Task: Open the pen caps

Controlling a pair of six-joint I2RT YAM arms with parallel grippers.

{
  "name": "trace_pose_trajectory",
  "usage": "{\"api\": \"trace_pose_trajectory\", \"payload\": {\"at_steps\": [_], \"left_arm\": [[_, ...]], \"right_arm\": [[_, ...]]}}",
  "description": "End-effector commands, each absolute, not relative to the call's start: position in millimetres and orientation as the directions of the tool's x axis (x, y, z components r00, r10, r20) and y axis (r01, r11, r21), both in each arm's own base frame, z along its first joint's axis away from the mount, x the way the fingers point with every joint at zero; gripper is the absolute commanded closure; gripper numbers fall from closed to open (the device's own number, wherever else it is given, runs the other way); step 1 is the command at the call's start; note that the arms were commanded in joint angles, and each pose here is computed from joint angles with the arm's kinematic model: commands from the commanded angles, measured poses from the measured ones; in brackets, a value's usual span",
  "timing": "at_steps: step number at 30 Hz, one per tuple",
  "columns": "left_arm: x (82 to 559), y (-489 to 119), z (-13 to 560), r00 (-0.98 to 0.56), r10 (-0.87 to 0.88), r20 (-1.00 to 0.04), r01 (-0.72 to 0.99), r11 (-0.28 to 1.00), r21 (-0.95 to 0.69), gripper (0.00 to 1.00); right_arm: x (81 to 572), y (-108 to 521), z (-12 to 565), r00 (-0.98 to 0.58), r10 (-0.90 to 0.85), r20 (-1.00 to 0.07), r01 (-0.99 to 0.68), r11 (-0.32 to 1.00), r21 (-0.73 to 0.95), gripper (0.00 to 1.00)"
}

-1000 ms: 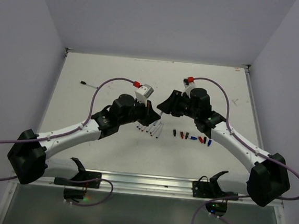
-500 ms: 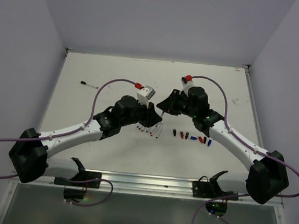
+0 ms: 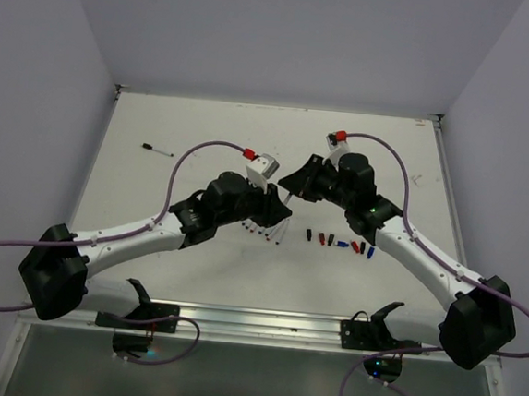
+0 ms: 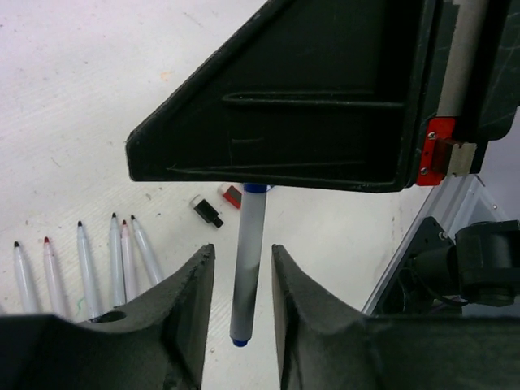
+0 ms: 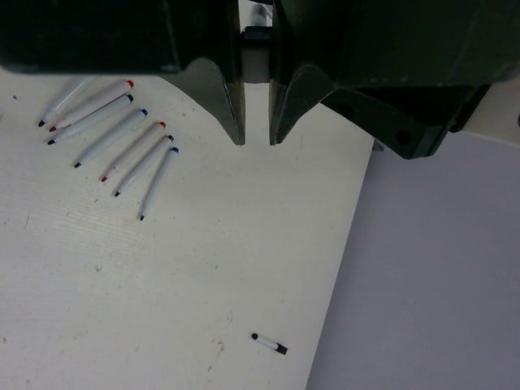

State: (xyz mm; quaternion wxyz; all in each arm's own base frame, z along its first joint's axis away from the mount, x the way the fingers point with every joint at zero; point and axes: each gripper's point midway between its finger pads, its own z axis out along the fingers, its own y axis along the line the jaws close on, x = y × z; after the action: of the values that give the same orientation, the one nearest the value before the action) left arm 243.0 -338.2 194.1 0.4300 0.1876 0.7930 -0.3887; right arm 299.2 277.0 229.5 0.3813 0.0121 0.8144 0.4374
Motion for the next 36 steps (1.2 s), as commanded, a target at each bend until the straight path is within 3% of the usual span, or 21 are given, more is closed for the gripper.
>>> {"api": "trace_pose_trajectory", "payload": {"at_steps": [1,3,5,10,14,17,21,23,24,25,26,28,29,31,32,33,36], "left_arm": [[246,-355,221,-0.512,-0.086,-0.855,0.680,0.568,-0.464,0.68],[239,-360,224,-0.516,-0.072,-0.854,0.706,0.528,-0.471,0.92],[223,-367,233,-0.507,-0.057,-0.860,0.763,0.434,-0.478,1.00],[174,-358,280,-0.462,-0.148,-0.875,0.870,0.119,-0.479,1.00],[129,-335,311,-0.434,-0.255,-0.864,0.901,-0.152,-0.407,1.00],[108,-314,327,-0.436,-0.318,-0.842,0.893,-0.271,-0.360,1.00],[106,-305,335,-0.472,-0.336,-0.815,0.873,-0.308,-0.378,1.00],[122,-313,328,-0.516,-0.316,-0.796,0.855,-0.241,-0.459,1.00],[139,-319,321,-0.474,-0.322,-0.820,0.880,-0.144,-0.452,1.00],[163,-325,295,-0.567,-0.227,-0.792,0.807,0.040,-0.589,1.00],[214,-317,286,-0.519,-0.325,-0.791,0.725,0.323,-0.608,1.00],[241,-304,264,-0.464,-0.279,-0.841,0.594,0.606,-0.529,1.00],[259,-280,252,-0.429,-0.284,-0.857,0.415,0.781,-0.466,1.00],[266,-259,229,-0.429,-0.260,-0.865,0.220,0.899,-0.379,1.00],[273,-236,230,-0.377,-0.242,-0.894,0.096,0.950,-0.298,1.00],[265,-241,229,-0.369,-0.227,-0.901,0.081,0.958,-0.275,1.00],[258,-259,223,-0.384,-0.121,-0.915,0.113,0.978,-0.177,1.00]], "right_arm": [[296,281,252,-0.687,0.381,-0.619,-0.353,0.570,0.742,1.00],[296,280,252,-0.681,0.380,-0.626,-0.356,0.575,0.737,1.00],[296,279,250,-0.673,0.374,-0.637,-0.366,0.580,0.728,1.00],[284,283,258,-0.622,0.357,-0.697,-0.504,0.499,0.705,1.00],[248,295,308,-0.510,0.386,-0.769,-0.746,0.245,0.619,1.00],[229,297,323,-0.504,0.370,-0.780,-0.797,0.148,0.585,1.00],[218,294,330,-0.510,0.380,-0.771,-0.805,0.105,0.584,1.00],[221,295,326,-0.529,0.370,-0.764,-0.786,0.127,0.606,1.00],[225,292,323,-0.510,0.370,-0.776,-0.785,0.169,0.596,1.00],[239,288,325,-0.484,0.396,-0.780,-0.762,0.249,0.598,1.00],[245,285,304,-0.527,0.357,-0.771,-0.702,0.328,0.632,1.00],[263,271,304,-0.472,0.366,-0.802,-0.646,0.475,0.597,1.00],[282,250,278,-0.480,0.371,-0.795,-0.492,0.636,0.594,1.00],[302,232,280,-0.440,0.395,-0.807,-0.360,0.745,0.561,1.00],[297,223,257,-0.493,0.346,-0.798,-0.264,0.815,0.516,1.00],[310,202,254,-0.443,0.349,-0.826,-0.149,0.880,0.451,1.00],[317,190,255,-0.410,0.293,-0.864,-0.030,0.942,0.334,1.00]]}}
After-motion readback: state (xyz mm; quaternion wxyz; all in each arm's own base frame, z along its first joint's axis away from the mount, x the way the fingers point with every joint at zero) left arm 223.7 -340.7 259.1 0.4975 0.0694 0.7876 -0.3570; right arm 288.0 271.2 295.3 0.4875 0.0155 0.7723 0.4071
